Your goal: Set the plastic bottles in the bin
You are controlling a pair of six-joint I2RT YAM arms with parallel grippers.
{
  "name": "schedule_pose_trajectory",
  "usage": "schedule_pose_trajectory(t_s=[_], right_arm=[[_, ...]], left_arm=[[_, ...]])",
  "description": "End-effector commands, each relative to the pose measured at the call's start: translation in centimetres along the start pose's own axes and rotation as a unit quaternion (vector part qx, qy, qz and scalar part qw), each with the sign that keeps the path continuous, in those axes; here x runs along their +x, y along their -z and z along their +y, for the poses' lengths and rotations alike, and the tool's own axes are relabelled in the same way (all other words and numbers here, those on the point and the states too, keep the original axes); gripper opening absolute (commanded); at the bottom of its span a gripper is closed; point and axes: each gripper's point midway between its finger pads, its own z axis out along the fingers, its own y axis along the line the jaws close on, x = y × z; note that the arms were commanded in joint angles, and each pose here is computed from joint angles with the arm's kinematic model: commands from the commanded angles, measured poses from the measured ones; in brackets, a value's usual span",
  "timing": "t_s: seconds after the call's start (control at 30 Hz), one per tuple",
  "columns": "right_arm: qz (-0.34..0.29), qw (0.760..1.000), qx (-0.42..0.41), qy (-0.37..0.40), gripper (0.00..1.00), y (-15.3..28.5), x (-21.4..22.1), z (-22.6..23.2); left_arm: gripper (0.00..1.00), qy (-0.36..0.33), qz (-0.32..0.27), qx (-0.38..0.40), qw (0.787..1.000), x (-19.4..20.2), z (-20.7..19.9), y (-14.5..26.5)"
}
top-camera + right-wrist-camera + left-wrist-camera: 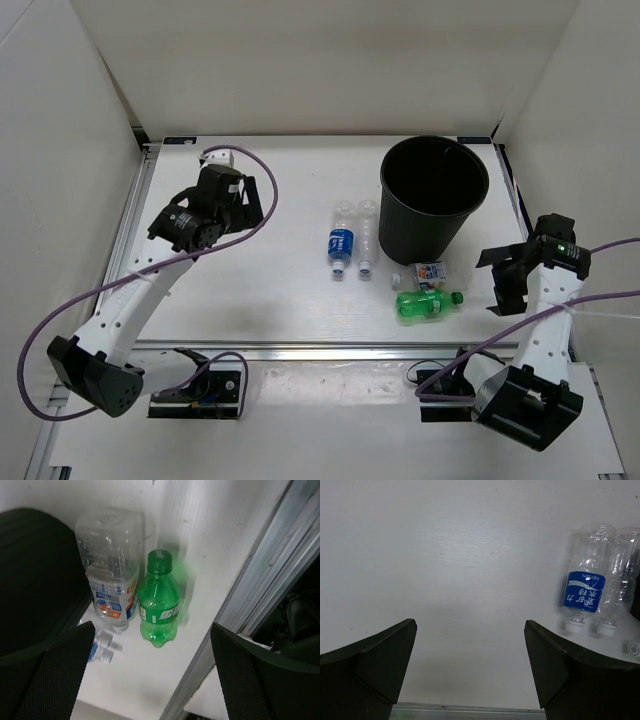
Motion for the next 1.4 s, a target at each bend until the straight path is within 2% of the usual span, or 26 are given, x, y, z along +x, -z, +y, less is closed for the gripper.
schedule_pose_trajectory(t_s=[0.0,0.17,0.27,0.43,0.63,0.77,0.83,0.93,1.03,1.07,1.13,1.23,1.37], right_arm=[[0.052,0.997,-0.054,0.018,1.0,-0.4,1.6,1.8],[0.131,0.99,-0.06,0.009,1.0,-3.6,4.8,1.1],[0.137,0.989,-0.059,-0.005,1.0,-5.0,5.5,0.3],[0.186,0.982,-0.034,-0.03,0.98,-7.8,7.9,-1.7],[0.18,0.982,-0.054,-0.026,0.97,-9.5,7.6,-0.9],[0.185,0.982,-0.037,-0.029,0.97,-10.8,7.7,-1.4],[0.188,0.981,-0.022,-0.032,0.87,-11.3,7.7,-1.6],[0.202,0.979,0.0,-0.036,0.79,-11.9,8.3,-2.6],[0.207,0.978,0.008,-0.038,0.65,-12.1,8.6,-3.1],[0.213,0.976,0.005,-0.039,0.55,-12.0,8.8,-2.9],[0.222,0.974,0.018,-0.038,0.47,-11.5,9.3,-3.7],[0.219,0.975,0.013,-0.031,0.3,-9.9,8.8,-3.0],[0.22,0.976,-0.002,0.002,0.17,-4.6,8.6,-2.6]], left_arm=[[1.0,0.017,-0.017,0.002,1.0,0.0,0.6,1.2],[1.0,0.019,-0.029,-0.012,0.999,-0.2,1.4,1.5],[1.0,0.019,-0.034,-0.021,0.999,-0.2,1.8,1.6],[1.0,0.021,-0.043,-0.03,0.998,-0.1,2.6,2.0],[1.0,0.016,-0.04,-0.052,0.998,0.8,3.8,2.1],[1.0,0.014,-0.034,-0.05,0.998,1.2,3.7,1.9],[1.0,0.014,-0.034,-0.05,0.998,1.2,3.7,1.9],[1.0,0.012,-0.029,-0.052,0.998,1.3,3.6,1.6],[1.0,0.012,-0.029,-0.052,0.998,1.3,3.6,1.6],[1.0,0.012,-0.032,-0.057,0.998,1.1,3.7,1.6],[1.0,0.012,-0.034,-0.061,0.998,1.0,3.8,1.6],[1.0,0.012,-0.037,-0.068,0.997,0.9,4.1,1.6],[1.0,0.016,-0.036,-0.089,0.995,1.3,4.7,1.0]])
